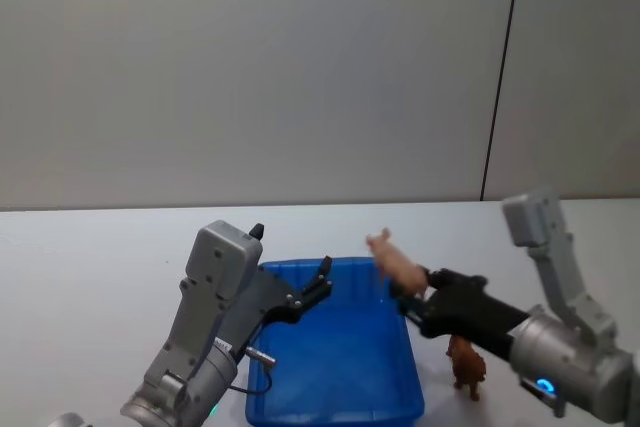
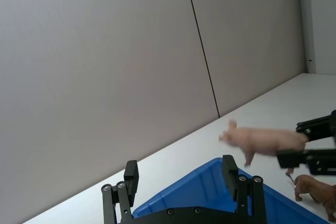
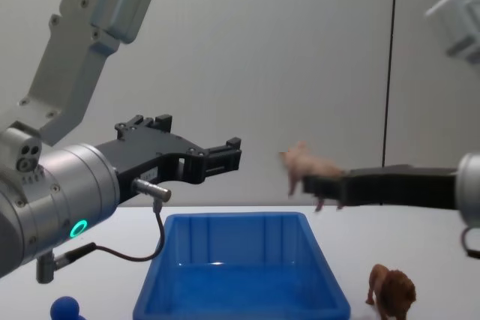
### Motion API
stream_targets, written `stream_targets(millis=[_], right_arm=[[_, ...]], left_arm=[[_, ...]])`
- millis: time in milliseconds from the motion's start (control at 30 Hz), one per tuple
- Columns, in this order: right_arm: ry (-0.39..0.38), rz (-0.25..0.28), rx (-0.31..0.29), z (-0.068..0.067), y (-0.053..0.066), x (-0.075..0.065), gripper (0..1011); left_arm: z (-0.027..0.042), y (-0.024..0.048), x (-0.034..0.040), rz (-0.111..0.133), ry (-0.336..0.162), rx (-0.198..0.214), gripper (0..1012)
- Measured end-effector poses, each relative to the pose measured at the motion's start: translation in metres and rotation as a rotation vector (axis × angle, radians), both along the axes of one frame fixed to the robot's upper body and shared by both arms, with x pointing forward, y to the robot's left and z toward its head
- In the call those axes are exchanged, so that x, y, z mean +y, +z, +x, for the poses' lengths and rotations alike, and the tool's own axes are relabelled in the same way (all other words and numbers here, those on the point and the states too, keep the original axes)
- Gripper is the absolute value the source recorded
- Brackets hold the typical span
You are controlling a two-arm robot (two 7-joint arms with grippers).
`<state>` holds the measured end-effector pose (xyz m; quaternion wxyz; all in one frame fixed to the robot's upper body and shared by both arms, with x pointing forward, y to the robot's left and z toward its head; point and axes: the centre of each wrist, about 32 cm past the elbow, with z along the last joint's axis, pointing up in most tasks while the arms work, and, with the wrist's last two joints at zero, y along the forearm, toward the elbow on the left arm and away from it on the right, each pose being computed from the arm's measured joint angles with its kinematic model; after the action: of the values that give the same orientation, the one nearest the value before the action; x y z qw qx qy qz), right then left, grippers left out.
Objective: Pick up the two dolls from the table and place them into the box.
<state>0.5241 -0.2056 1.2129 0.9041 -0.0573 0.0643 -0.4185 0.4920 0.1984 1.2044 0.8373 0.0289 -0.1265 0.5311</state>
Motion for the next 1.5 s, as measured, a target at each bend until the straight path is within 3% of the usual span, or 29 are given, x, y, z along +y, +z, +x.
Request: stream_targets(millis=[167, 333, 567, 733, 1133, 1500], right_arm=[[0.041, -0.007, 0.032, 0.005, -0.001, 0.011, 506], [0.07, -0.013, 0.056, 0.009, -0.003, 0.019, 700], [0.068, -0.018, 0.055, 0.009, -0.004, 0.02, 895], [0.035, -0.018, 0.029, 0.004, -0.005, 0.012, 1001], [-0.048, -0.024, -0.021, -0.022, -0.011, -0.016, 1001], [-0.098, -0.035, 0.006, -0.043, -0.023, -0.037, 1001]], left_arm=[[0.0, 0.0, 0.0, 0.0, 0.0, 0.0, 1003], [0.0, 0.0, 0.0, 0.0, 0.0, 0.0, 1003], [0.0, 0.0, 0.0, 0.0, 0.0, 0.0, 1003], [0.0, 0.0, 0.0, 0.0, 0.0, 0.0, 1003], [0.0, 0.0, 0.0, 0.0, 0.0, 0.0, 1003], [0.0, 0.0, 0.0, 0.0, 0.0, 0.0, 1003]])
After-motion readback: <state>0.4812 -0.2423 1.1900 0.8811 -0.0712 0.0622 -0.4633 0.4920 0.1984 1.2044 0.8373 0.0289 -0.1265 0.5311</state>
